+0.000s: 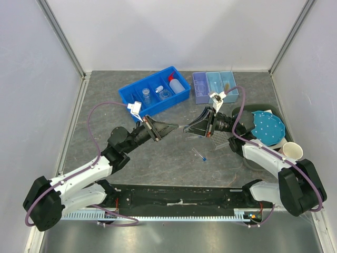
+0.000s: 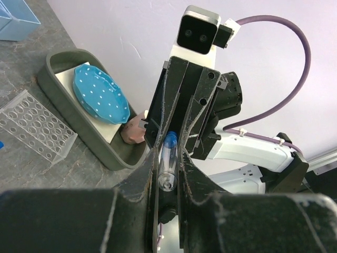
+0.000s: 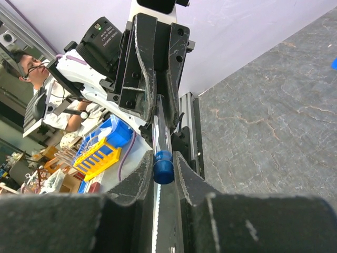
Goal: Organize the chemistry lab equipment
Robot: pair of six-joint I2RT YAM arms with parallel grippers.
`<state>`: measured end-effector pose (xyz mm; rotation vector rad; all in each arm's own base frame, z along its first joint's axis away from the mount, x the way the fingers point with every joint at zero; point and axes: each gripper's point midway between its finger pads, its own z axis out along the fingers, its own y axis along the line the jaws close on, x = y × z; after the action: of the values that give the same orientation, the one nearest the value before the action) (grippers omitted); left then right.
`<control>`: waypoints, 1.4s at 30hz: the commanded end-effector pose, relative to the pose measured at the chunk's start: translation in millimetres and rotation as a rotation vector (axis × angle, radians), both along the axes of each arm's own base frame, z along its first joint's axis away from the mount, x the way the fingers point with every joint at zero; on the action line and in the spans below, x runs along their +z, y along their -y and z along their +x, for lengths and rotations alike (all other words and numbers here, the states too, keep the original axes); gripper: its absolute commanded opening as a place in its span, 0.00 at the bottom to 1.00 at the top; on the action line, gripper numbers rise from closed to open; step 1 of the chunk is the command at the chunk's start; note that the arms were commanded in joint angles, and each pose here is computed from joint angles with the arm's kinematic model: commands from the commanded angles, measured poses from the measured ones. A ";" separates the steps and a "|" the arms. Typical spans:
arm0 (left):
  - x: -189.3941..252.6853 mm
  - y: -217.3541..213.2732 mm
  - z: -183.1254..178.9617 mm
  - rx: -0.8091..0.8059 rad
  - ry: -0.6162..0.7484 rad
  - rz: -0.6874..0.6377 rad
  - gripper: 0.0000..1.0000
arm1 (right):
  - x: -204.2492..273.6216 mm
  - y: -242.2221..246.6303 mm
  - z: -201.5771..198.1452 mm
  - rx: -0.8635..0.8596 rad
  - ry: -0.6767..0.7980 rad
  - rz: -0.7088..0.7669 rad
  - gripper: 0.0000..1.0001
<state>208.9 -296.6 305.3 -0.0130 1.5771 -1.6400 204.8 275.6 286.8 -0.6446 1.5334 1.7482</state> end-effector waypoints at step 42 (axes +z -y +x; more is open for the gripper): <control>-89.8 -101.7 -4.9 0.156 0.248 0.972 0.88 | -75.0 159.7 110.0 -0.496 0.305 -1.062 0.14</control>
<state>202.0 -203.0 210.0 0.5008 1.9888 -0.6590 305.6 156.7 215.7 -0.8382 1.9997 0.6481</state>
